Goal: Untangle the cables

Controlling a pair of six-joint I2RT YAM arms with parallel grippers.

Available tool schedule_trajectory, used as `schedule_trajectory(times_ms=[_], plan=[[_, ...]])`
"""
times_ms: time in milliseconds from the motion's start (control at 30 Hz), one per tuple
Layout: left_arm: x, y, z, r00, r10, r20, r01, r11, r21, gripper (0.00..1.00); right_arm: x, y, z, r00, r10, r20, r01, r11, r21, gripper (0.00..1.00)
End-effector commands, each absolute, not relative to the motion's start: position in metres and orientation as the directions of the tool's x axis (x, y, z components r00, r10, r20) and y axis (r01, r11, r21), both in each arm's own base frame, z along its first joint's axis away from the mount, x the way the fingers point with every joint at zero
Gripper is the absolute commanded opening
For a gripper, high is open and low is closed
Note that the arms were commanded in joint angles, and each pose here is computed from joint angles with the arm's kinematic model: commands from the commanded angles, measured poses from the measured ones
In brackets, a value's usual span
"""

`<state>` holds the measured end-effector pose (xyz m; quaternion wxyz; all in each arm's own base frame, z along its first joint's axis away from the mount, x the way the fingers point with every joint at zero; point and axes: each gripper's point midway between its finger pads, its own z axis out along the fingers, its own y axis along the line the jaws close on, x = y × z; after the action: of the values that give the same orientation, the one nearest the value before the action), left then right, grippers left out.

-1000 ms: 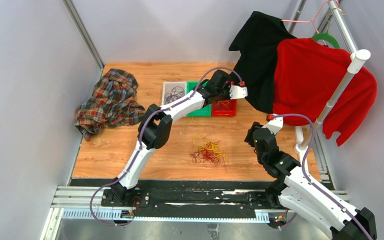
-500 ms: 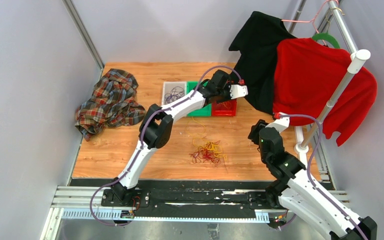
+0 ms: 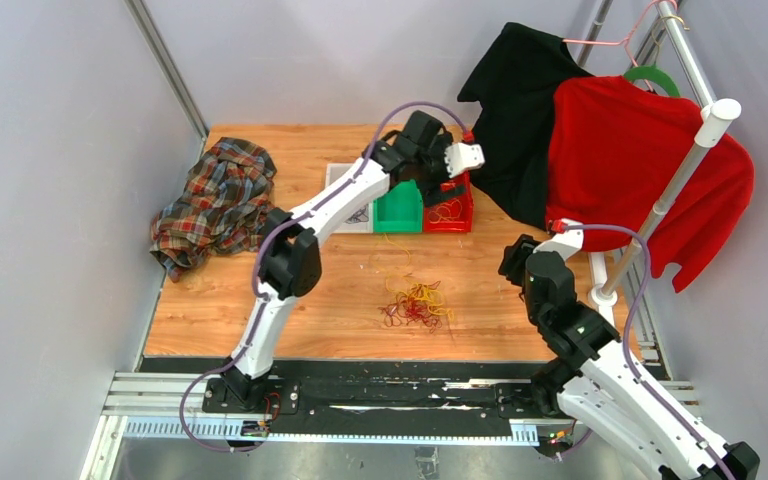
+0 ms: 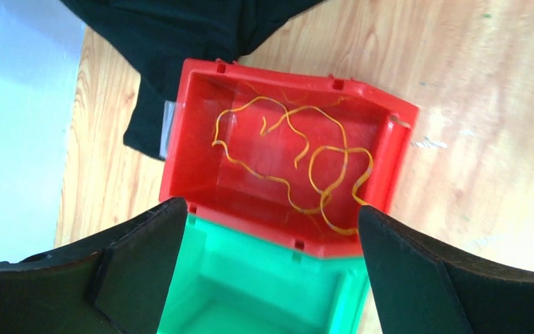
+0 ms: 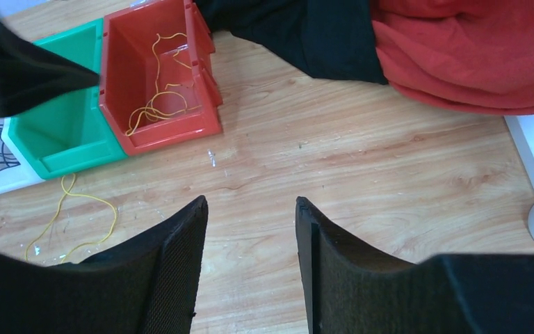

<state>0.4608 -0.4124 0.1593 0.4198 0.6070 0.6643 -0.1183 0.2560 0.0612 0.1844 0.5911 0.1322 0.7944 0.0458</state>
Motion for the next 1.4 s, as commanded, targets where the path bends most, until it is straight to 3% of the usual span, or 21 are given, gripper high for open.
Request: schedule_trajectory(times_ms=[0,267,467,767,933,1200,1367], plan=[[0.418,-0.375,0.235,0.079,0.657,-0.75,0.938,0.206,0.279,0.98,0.258,0.064,0.195,-0.268,0.257,-0.929,0.135,0.964,0.228,0.52],[0.313,-0.276,0.157,0.111,0.793,-0.599,0.988,-0.026,0.149,0.99,0.266,0.089,0.178,-0.32,0.282,-0.905,0.062,0.959,0.277,0.61],[0.306,-0.276,0.13,0.252,0.797,-0.548,0.967,-0.186,0.173,0.93,0.27,0.111,0.166,-0.384,0.283,-0.879,-0.003,0.951,0.308,0.61],[0.263,-0.259,0.082,0.568,0.677,-0.467,0.797,-0.595,0.106,0.9,0.269,0.115,0.15,-0.418,0.284,-0.863,-0.003,0.95,0.314,0.59],[0.278,-0.279,0.077,0.566,0.668,-0.483,0.808,-0.566,0.165,0.83,0.269,0.119,0.144,-0.442,0.285,-0.851,-0.005,0.948,0.32,0.55],[0.28,-0.287,0.049,0.619,0.662,-0.422,0.781,-0.575,0.244,0.71,0.266,0.132,0.143,-0.468,0.286,-0.836,-0.061,0.934,0.353,0.52],[0.284,-0.29,0.043,0.671,0.635,-0.382,0.741,-0.58,0.339,0.58,0.266,0.14,0.147,-0.486,0.267,-0.832,-0.096,0.93,0.355,0.51]])
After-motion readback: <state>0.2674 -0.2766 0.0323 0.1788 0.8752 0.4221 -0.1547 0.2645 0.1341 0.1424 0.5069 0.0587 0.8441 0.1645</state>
